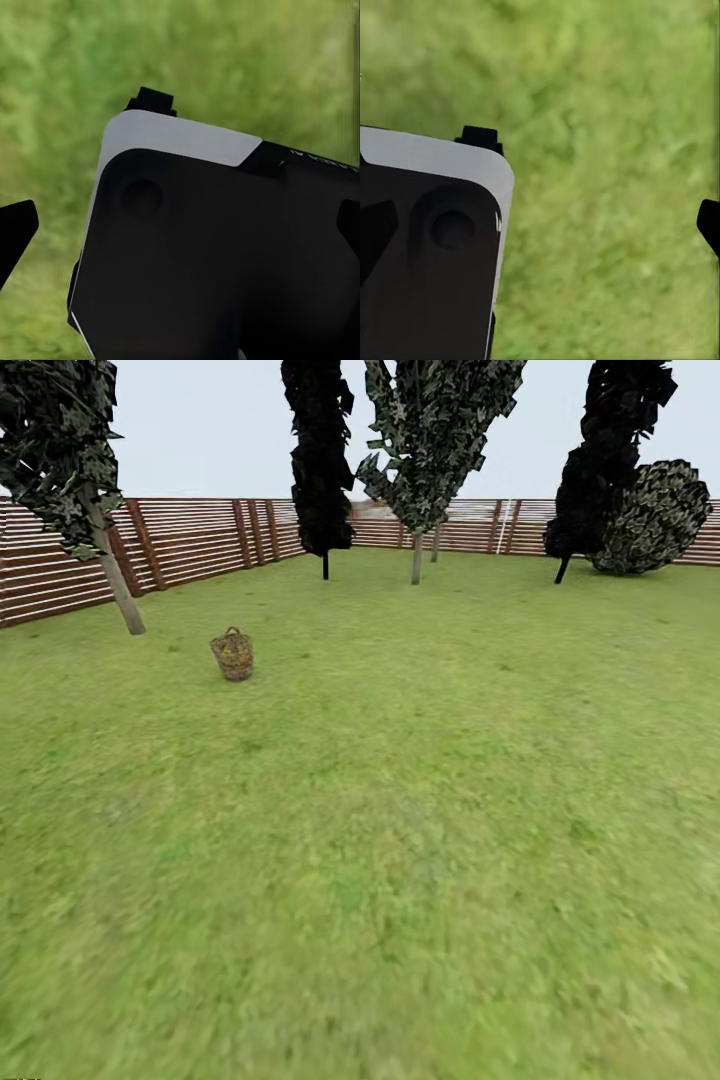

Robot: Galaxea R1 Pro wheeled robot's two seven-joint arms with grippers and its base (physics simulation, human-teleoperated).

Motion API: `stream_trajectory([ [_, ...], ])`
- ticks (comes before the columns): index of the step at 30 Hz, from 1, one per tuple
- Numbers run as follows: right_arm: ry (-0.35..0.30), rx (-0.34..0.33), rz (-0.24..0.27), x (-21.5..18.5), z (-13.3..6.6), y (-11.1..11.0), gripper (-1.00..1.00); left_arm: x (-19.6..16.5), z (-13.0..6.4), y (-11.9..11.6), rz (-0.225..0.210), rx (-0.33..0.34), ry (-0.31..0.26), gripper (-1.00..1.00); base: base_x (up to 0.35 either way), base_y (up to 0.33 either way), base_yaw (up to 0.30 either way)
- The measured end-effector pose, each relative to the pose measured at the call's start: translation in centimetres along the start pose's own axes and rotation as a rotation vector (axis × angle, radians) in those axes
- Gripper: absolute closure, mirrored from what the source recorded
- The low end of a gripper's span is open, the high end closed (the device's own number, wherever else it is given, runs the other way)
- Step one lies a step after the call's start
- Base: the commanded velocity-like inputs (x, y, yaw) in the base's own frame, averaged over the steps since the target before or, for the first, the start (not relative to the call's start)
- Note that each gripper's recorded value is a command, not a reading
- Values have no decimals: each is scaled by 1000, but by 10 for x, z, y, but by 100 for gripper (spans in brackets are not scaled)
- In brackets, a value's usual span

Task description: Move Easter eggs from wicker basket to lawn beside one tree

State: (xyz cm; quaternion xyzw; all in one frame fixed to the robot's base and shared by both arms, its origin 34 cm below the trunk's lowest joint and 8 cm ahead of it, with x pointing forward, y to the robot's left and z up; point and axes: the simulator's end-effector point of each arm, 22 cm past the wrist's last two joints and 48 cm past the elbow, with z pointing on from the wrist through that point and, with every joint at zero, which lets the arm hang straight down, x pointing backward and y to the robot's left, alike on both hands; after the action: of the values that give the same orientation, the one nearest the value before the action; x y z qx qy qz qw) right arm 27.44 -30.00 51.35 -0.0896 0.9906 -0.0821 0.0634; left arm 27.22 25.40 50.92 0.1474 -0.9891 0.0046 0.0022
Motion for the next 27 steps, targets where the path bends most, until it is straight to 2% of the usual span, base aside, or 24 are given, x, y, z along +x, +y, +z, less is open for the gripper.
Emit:
stream_trajectory([
  [27,-28,4,3,-11,-2,-2,-100,-10,-4,-3,0,8,-25,-100,324,-90,249],
])
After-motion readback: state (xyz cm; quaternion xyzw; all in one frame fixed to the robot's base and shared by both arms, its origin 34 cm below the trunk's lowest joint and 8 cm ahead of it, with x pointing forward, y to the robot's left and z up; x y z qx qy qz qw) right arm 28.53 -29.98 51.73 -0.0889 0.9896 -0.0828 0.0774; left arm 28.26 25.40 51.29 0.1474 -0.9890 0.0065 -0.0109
